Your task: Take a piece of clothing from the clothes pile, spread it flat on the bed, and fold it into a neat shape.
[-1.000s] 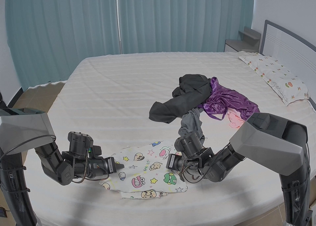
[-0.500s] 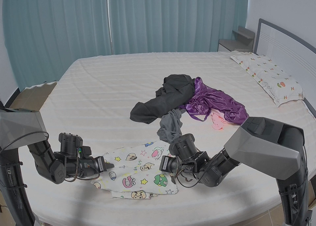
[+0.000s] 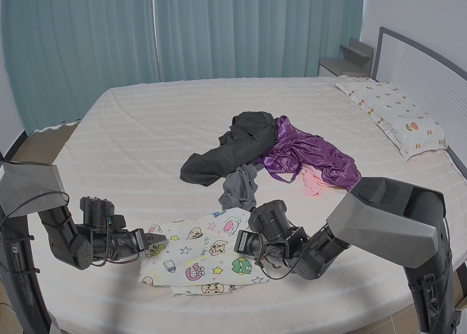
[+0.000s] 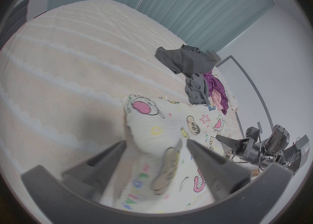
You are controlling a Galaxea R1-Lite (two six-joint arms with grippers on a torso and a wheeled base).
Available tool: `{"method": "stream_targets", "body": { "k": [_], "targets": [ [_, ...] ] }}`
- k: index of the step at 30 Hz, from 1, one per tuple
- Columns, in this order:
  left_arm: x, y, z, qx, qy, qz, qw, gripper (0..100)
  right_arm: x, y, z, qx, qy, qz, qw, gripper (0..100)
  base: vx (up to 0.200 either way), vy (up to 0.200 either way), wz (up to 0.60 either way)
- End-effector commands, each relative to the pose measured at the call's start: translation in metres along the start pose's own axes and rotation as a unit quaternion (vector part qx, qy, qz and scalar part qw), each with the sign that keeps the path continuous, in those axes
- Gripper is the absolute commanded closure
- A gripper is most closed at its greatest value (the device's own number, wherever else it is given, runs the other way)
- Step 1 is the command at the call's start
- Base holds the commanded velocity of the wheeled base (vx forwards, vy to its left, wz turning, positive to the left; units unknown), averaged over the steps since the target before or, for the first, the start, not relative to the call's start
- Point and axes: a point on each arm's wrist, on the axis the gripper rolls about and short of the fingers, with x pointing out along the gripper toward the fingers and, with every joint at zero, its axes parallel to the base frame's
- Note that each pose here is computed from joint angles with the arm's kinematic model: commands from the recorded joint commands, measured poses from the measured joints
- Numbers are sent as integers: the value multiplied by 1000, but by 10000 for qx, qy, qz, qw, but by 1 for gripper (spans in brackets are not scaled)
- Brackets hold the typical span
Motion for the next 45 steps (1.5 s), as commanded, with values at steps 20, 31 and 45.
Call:
{"method": "stream_targets", "body": {
  "k": [20, 31, 45],
  "targets": [
    [-1, 15, 5, -135, -107, 63, 9998, 0, -45, -29, 8, -259, 749, -54, 9968, 0, 0, 0, 0],
    [0, 16, 4, -144, -88, 72, 9998, 0, -41, -28, -18, -1113, 1096, -49, 9877, 100, 0, 0, 0],
    [0, 15, 4, -127, -78, 71, 9999, 0, -65, -41, -7, -1381, 1329, -381, 9807, 100, 0, 0, 0]
  ]
}}
